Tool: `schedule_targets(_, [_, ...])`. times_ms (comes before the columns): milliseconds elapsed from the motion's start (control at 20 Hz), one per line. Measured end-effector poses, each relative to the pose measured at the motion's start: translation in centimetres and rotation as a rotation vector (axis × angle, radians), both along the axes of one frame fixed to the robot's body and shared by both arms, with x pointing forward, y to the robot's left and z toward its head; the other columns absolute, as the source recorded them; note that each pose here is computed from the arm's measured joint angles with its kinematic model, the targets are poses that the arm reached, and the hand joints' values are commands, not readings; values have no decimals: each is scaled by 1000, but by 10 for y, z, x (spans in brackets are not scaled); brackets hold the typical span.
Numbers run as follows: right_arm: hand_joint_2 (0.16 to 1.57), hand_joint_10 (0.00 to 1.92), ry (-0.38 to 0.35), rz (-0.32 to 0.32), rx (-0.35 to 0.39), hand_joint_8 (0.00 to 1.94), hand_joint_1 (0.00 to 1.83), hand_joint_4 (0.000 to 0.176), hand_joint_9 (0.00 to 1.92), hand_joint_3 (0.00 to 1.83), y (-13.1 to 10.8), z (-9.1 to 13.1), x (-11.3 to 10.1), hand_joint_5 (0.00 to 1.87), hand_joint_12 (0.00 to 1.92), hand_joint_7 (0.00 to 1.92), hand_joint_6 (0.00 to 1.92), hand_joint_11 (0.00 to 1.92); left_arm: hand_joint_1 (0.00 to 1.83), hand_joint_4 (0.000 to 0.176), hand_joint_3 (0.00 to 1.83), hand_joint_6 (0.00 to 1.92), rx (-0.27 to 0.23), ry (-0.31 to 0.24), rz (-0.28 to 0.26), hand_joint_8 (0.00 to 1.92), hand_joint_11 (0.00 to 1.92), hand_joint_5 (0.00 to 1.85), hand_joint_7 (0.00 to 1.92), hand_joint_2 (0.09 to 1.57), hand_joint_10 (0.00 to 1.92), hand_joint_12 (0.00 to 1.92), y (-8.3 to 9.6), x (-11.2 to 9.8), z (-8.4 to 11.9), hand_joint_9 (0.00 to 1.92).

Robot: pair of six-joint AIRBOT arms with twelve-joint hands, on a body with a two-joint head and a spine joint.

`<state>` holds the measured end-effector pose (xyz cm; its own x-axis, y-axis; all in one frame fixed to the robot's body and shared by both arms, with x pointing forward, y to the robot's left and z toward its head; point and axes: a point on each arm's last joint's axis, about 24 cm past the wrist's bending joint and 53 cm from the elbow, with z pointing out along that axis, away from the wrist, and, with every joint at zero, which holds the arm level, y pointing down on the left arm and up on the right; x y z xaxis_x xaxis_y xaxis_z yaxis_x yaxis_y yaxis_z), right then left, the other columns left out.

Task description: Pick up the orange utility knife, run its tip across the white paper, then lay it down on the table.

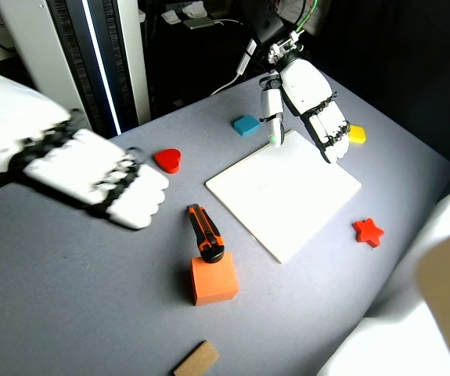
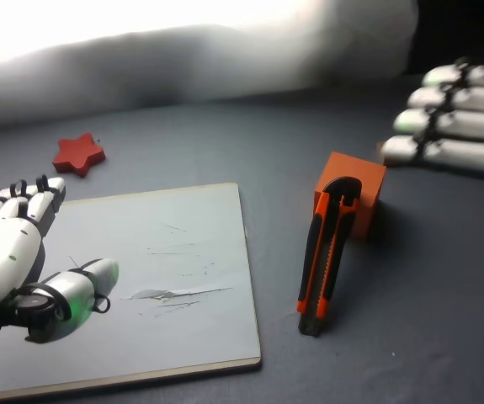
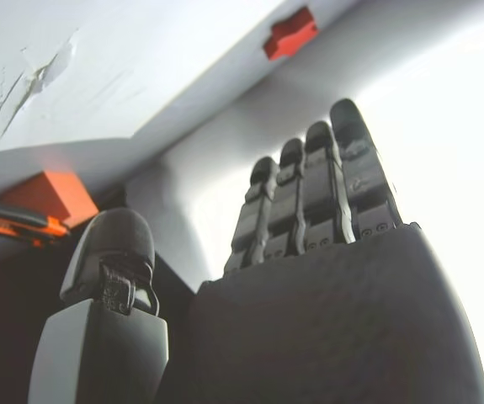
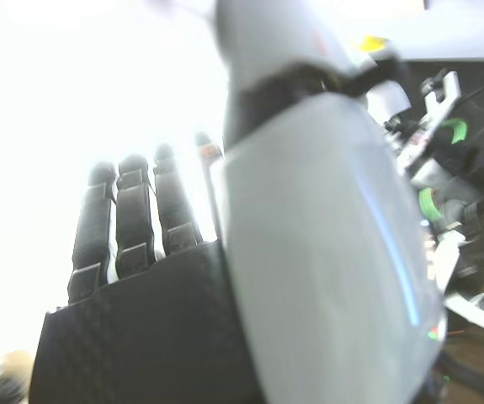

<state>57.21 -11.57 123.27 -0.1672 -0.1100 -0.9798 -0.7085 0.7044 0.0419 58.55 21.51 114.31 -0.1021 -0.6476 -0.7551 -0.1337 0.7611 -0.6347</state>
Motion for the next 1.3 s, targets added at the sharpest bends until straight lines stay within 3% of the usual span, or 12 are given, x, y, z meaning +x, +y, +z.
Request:
schedule_targets(150, [998, 0, 29, 71, -14, 0, 1061, 0, 0, 0, 21, -20, 9, 0, 0, 0, 0, 0, 109, 0, 3, 0, 6, -25, -13, 0, 0, 0, 40, 1335, 1, 463, -4, 1, 5, 10])
schedule_targets(400, [977, 0, 76, 144, -17, 0, 1050, 0, 0, 0, 60, -49, 27, 0, 0, 0, 0, 0, 100, 0, 0, 0, -18, -16, -48, 3, 0, 0, 31, 1331, 2, 409, -21, -3, 0, 6])
schedule_targets(550, [994, 0, 85, 169, -12, 0, 1069, 0, 0, 0, 80, -58, 36, 0, 0, 0, 0, 0, 112, 0, 2, 0, -16, -20, -37, 3, 0, 0, 14, 1332, 0, 402, -18, 0, -2, 3])
schedule_targets(750, [989, 0, 101, 190, -19, 0, 1110, 0, 0, 0, 102, -74, 47, 0, 0, 0, 0, 0, 80, 0, 3, 0, -15, -6, -19, 1, 0, 0, 12, 1340, 0, 220, -10, -2, -10, 0])
schedule_targets(950, [995, 0, 84, 218, -58, 0, 1115, 0, 0, 0, 118, -90, 56, 0, 0, 0, 0, 0, 142, 0, 0, 0, -22, -2, -24, 0, 0, 0, 7, 1329, 0, 456, -11, -3, -12, 2])
schedule_targets(1200, [985, 0, 88, 234, -84, 0, 1149, 0, 0, 0, 131, -106, 60, 0, 0, 0, 0, 0, 96, 0, 2, 3, -30, 3, -39, 0, 0, 7, 1, 1340, 0, 193, -18, -5, -15, 1])
schedule_targets(1300, [989, 0, 75, 245, -108, 0, 1159, 0, 0, 0, 134, -112, 62, 0, 0, 0, 0, 0, 108, 0, 0, 4, -30, 2, -35, 3, 0, 15, 15, 1336, 0, 244, -17, -5, -15, 1])
